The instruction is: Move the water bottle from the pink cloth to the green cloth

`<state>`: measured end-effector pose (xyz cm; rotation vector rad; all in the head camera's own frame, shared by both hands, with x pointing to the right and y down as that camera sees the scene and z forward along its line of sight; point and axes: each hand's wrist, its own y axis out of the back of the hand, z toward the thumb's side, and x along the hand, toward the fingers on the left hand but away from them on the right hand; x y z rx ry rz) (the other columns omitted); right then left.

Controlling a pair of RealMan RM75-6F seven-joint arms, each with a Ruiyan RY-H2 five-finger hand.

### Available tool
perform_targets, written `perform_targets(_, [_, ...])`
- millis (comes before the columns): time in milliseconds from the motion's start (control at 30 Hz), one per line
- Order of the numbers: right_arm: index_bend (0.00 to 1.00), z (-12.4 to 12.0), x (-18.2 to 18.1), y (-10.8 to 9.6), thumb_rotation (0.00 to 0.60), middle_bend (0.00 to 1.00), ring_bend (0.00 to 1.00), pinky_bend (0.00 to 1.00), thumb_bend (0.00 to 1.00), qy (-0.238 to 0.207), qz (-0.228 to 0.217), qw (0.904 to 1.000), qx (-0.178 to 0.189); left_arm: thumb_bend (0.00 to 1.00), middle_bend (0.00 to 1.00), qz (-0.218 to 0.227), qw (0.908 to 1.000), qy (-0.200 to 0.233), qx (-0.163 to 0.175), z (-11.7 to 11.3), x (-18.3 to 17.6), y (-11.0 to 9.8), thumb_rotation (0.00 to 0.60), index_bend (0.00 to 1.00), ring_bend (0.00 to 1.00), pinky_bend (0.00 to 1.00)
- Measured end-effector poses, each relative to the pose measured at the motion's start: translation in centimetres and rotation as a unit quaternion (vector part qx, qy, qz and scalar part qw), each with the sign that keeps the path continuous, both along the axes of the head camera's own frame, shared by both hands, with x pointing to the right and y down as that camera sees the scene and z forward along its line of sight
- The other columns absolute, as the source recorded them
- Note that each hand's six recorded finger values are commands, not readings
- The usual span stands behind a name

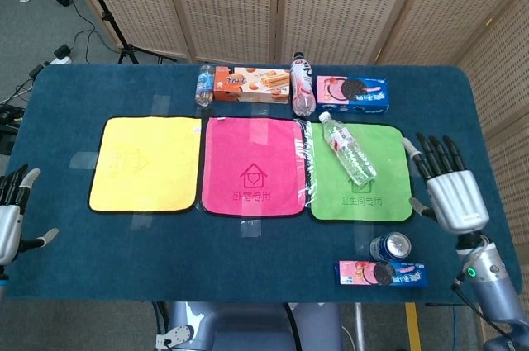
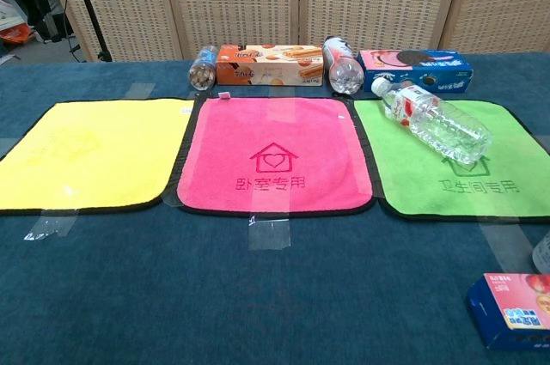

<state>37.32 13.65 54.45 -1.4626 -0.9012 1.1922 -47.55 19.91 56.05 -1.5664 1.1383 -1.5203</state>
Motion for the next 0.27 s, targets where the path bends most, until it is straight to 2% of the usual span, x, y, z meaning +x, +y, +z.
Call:
perform_targets(133, [0.0, 0.4, 3.4, 3.3, 0.6, 0.0, 0.0, 0.0, 0.0, -0.022, 0.047, 0.9987, -0.001, 0.0, 0.0, 0.003, 1.0, -0.001, 0.006, -0.2, 0.0, 0.2, 0.6, 0.0, 0.0, 0.0])
perform_targets(267, [0.0, 0.8, 4.3, 5.5, 0.6, 0.0, 0.0, 0.0, 0.0, -0.047, 0.082, 0.9955, -0.01, 0.0, 0.0, 0.006, 0.9999, -0.006, 0.009, -0.3, 0.1, 0.3, 0.6, 0.0, 0.0, 0.0])
